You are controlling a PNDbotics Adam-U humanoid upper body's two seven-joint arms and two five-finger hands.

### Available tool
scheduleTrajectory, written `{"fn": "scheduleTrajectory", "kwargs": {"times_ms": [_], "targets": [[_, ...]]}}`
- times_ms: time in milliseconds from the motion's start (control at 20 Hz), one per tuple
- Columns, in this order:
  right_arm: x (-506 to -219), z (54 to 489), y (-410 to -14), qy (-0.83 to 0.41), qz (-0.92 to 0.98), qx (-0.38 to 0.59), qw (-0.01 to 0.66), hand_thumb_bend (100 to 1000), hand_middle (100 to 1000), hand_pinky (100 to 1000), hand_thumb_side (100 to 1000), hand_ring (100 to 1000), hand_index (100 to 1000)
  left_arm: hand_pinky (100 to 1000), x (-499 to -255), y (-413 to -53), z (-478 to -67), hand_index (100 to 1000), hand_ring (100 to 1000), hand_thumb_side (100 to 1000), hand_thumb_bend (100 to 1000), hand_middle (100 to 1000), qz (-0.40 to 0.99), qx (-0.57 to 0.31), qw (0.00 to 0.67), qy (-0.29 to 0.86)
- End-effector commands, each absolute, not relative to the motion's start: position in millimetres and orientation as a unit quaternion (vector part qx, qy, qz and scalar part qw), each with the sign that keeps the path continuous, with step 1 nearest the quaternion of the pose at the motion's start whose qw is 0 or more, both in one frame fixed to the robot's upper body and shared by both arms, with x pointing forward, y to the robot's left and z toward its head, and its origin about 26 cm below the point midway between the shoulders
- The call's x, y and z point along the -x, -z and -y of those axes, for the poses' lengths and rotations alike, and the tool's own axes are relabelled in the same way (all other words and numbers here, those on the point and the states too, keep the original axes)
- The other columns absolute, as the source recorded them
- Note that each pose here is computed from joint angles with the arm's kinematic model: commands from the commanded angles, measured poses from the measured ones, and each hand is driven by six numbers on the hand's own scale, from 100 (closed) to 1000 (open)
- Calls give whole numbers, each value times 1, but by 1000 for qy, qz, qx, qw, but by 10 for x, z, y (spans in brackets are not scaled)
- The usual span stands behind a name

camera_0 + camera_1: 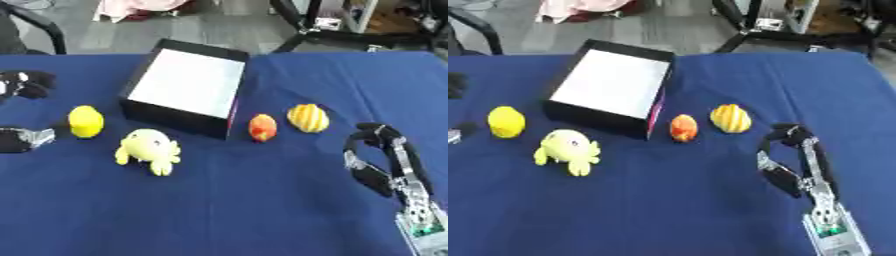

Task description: Pick up objects on the table and place them in the box.

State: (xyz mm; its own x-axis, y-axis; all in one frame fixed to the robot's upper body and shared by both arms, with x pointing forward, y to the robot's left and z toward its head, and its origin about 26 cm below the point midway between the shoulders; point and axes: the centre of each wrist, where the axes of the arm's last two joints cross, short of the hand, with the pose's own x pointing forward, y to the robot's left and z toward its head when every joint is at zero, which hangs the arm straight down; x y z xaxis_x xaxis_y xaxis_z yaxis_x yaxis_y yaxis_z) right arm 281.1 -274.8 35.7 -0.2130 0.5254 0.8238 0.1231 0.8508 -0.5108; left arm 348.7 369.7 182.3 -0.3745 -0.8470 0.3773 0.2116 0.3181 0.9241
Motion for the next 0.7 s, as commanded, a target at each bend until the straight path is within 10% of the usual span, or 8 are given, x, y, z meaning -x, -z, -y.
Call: {"fn": "scheduleTrajectory", "kwargs": {"times_ms": [50, 700], "targets": [[-2824, 2769, -430, -182, 765, 216, 578, 100, 738, 797, 100, 756, 581, 818, -3561, -2040, -3897, 879, 724, 252, 452, 744, 570, -292, 490, 591], [-2804, 2783, -409, -174, 763, 218, 583, 100, 738, 797, 100, 756, 582, 827, -4174, -1868, -3872, 884, 732, 217, 457, 749, 443, -289, 527, 666]]}}
